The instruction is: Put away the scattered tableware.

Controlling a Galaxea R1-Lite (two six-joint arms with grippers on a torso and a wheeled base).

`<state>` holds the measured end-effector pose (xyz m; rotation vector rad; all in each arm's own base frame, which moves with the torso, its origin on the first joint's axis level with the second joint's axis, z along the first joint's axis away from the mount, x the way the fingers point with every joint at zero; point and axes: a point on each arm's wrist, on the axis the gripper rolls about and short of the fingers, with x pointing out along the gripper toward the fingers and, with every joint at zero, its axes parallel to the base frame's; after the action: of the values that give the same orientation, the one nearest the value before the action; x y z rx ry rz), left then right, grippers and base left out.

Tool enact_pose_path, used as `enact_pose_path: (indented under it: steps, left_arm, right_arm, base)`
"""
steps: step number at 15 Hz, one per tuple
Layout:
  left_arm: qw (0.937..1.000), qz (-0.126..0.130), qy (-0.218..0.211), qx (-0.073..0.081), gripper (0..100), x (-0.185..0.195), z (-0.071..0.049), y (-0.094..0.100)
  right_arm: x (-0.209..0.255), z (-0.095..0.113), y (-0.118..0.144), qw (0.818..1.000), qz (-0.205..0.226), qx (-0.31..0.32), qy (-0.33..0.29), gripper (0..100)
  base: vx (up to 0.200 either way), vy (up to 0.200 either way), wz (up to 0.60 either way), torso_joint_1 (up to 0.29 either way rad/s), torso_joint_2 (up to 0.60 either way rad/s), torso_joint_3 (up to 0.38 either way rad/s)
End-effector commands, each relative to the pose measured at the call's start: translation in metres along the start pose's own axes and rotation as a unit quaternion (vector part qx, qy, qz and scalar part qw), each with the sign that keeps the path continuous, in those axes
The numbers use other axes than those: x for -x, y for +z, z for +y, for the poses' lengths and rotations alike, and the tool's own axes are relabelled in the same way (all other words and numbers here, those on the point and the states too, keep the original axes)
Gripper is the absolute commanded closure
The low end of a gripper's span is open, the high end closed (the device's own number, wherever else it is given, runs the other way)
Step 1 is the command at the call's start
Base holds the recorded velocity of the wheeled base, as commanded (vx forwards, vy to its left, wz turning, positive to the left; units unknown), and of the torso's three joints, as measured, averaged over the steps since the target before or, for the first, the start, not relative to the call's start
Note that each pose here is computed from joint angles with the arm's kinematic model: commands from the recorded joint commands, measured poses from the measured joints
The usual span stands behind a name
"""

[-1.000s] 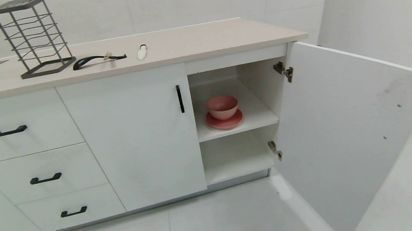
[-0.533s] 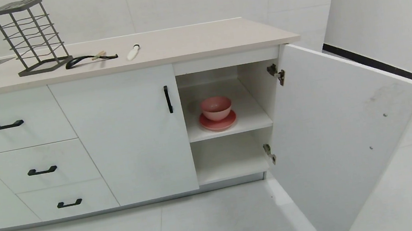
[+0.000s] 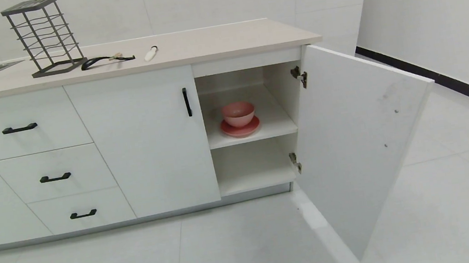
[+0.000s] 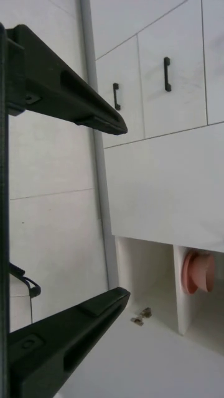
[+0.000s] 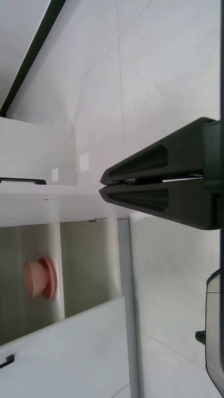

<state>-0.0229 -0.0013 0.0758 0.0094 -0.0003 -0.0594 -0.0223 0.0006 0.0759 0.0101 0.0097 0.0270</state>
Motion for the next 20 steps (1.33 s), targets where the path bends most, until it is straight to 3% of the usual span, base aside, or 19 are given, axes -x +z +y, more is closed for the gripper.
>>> enact_pose_path:
  steps: [1,9,11,12,13,16,17,20]
  left_arm:
    - [1.0,0.0,0.0,0.0,0,0.0,0.0,0.0]
    - [1.0,0.0,0.001,0.002,0,0.0,0.0,0.0]
    - [1.0,0.001,0.001,0.002,0,0.0,0.0,-0.001]
    - [1.0,0.001,0.001,0.002,0,0.0,0.0,-0.001]
    - [1.0,0.001,0.001,0.002,0,0.0,0.0,-0.001]
    - [1.0,0.001,0.001,0.002,0,0.0,0.0,-0.001]
    - [1.0,0.0,0.002,0.002,0,0.0,0.0,0.0]
    - [1.0,0.0,0.002,0.002,0,0.0,0.0,0.0]
  right_arm:
    - [0.0,0.0,0.0,1.0,0.001,0.0,0.0,100]
    - [0.0,0.0,0.002,1.0,-0.012,0.006,0.008,100]
    - [0.003,0.001,0.025,0.992,-0.124,0.007,0.01,100]
    - [0.004,0.001,0.029,0.991,-0.131,0.009,0.023,100]
    - [0.004,0.002,0.037,0.991,-0.12,0.01,0.055,100]
    - [-0.025,0.005,0.095,0.99,-0.057,0.015,0.128,100]
    - [-0.063,0.009,0.129,0.983,-0.032,0.028,0.177,100]
    - [-0.123,0.022,0.142,0.971,-0.01,0.037,0.234,100]
  base:
    - [0.0,-0.2,0.0,0.002,0.0,0.007]
    - [0.0,-0.2,0.0,0.005,0.0,0.001]
    - [0.0,-0.2,0.0,0.0,0.0,0.002]
    - [0.0,-0.2,0.0,0.002,0.01,-0.002]
    - [0.0,-0.2,0.0,0.002,0.0,0.002]
    - [0.0,-0.2,0.0,0.005,0.0,0.005]
    - [0.0,0.0,0.0,0.0,0.0,0.0]
    - [0.0,0.0,0.0,0.0,0.0,0.0]
